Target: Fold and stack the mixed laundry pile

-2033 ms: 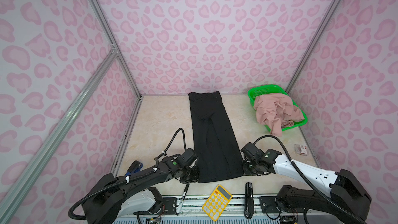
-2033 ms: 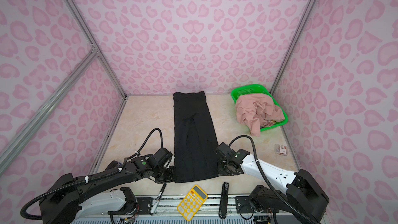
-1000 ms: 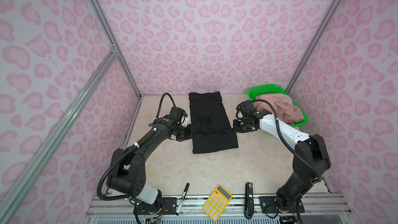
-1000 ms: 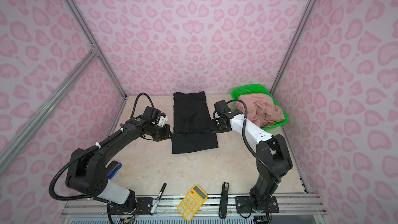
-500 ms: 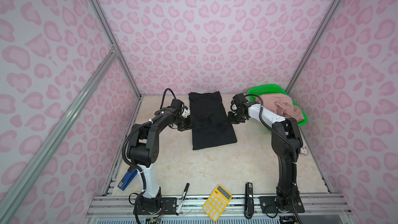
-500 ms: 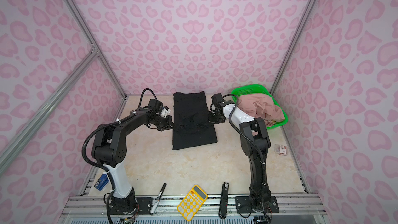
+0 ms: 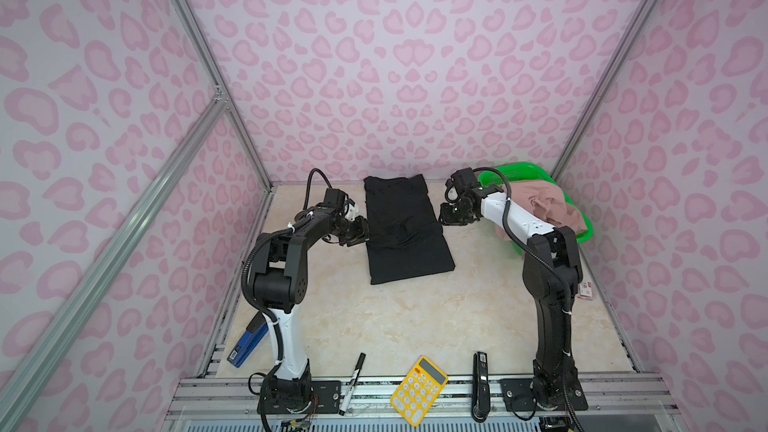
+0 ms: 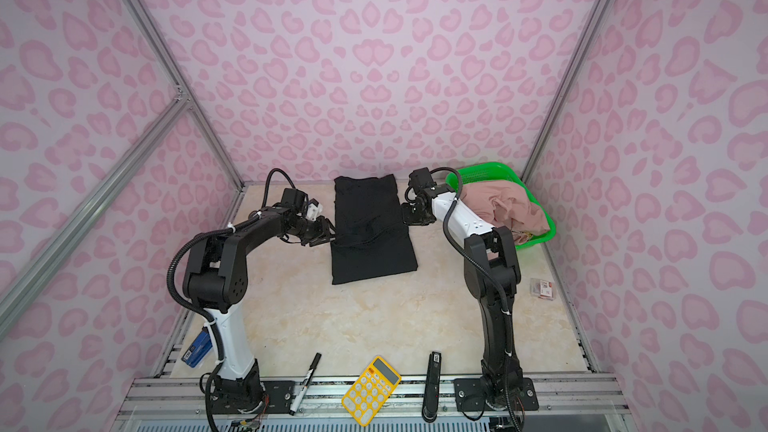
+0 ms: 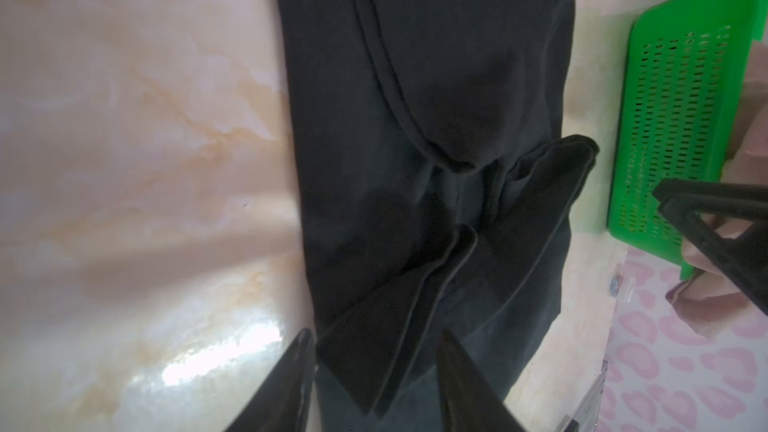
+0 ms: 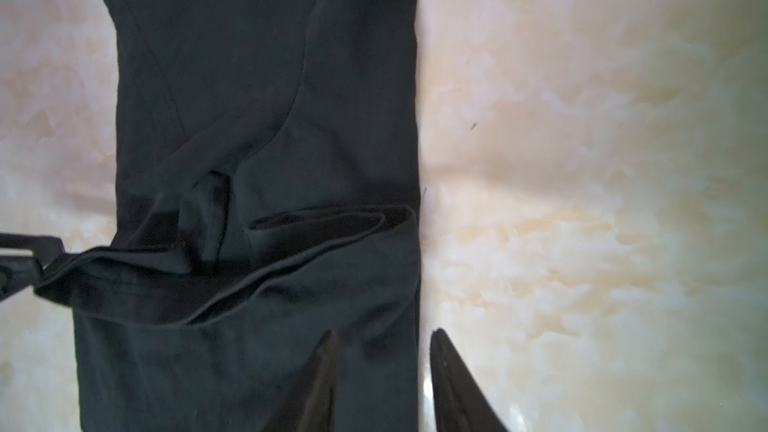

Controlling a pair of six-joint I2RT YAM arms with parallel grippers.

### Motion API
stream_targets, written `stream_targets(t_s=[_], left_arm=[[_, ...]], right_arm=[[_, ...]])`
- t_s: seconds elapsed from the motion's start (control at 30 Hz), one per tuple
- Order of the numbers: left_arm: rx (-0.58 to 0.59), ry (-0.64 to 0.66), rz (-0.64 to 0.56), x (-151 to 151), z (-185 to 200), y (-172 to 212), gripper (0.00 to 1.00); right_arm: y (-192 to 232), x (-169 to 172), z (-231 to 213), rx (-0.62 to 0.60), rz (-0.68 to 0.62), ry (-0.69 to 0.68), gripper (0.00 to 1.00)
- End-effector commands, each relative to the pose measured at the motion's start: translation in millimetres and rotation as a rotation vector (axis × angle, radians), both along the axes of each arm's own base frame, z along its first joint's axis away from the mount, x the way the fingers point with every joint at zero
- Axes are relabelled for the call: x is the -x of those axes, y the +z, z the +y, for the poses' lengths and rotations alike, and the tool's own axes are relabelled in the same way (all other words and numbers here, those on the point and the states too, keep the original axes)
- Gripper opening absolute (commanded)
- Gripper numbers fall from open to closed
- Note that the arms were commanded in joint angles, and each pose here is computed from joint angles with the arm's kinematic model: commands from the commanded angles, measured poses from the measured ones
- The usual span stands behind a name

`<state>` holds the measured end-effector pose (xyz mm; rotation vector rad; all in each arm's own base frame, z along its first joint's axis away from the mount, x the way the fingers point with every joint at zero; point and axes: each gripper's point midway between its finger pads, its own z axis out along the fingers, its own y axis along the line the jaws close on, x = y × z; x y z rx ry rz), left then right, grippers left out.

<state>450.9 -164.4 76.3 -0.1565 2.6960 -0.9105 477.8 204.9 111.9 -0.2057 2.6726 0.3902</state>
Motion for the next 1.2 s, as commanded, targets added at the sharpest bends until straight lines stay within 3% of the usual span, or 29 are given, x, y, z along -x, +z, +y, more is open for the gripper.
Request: stream_targets(t_s=[0.0, 0.13, 0.23, 0.33, 0.47, 0.53, 0.6, 0.7, 0.93, 1.17], left_arm=[[0.005, 0.033, -0.132, -16, 5, 34, 0.51], [-0.107, 0.134, -0.154, -10, 30, 42, 0.5], [-0.128, 0.13, -0.148, 8, 35, 38, 0.5], [-0.138, 0.118, -0.138, 28, 39, 40, 0.49], [-0.235, 0.145, -0.097, 61, 58, 39, 0.49], [-0.261, 0.151, -0.1, 79, 65, 42, 0.54], [-0.258, 0.153, -0.112, 94, 68, 47, 0.68], [-0.252, 0.158, -0.112, 120, 72, 47, 0.75], [-0.21, 0.161, -0.117, 169, 73, 42, 0.75], [-0.154, 0.122, -0.132, 179, 62, 49, 0.76]], right_arm=[[5, 16, 6, 0.021, -0.028, 0.102, 0.37], [-2, 52, 32, 0.027, 0.004, 0.263, 0.35], [-14, 69, 56, 0.002, 0.042, 0.336, 0.3], [-26, 77, 83, -0.02, 0.056, 0.374, 0.26], [-42, 76, 111, -0.028, 0.068, 0.392, 0.23], [-51, 71, 123, -0.028, 0.071, 0.391, 0.21], [-58, 62, 129, -0.022, 0.069, 0.378, 0.19], [-69, 43, 133, -0.013, 0.053, 0.341, 0.16], [-70, -13, 129, -0.043, -0.003, 0.223, 0.12], [-61, -39, 122, -0.059, -0.025, 0.18, 0.13]])
